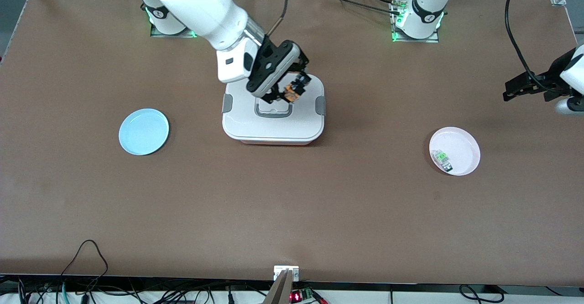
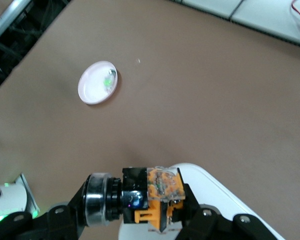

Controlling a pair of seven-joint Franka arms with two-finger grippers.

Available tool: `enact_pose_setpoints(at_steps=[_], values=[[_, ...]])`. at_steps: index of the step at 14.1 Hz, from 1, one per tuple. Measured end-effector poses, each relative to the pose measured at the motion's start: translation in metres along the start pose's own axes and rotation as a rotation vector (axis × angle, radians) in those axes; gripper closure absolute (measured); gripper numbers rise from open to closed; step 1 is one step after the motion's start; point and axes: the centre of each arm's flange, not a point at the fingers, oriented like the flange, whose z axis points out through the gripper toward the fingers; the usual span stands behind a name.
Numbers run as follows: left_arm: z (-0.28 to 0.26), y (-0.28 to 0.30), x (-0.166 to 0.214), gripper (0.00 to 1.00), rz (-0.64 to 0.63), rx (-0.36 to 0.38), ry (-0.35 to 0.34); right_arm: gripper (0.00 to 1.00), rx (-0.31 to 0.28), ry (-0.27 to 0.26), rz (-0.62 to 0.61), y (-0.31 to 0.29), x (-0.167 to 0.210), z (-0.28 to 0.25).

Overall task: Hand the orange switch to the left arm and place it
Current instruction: 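Carry the orange switch with the right gripper up over the white box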

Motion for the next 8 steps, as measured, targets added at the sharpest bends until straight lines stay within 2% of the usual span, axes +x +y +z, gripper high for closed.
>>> enact_pose_setpoints(at_steps=[3,8], values=[[0.012,0.01,-0.002,0.0,0.052,-0.158,-0.029,0.27,0.036,0.104,-0.005,-0.031,0.003,0.021],[0.049,0.034,-0.002,0.0,0.042,-0.486,-0.105,0.27,0.064,0.139,0.012,-0.055,0.0,0.03]])
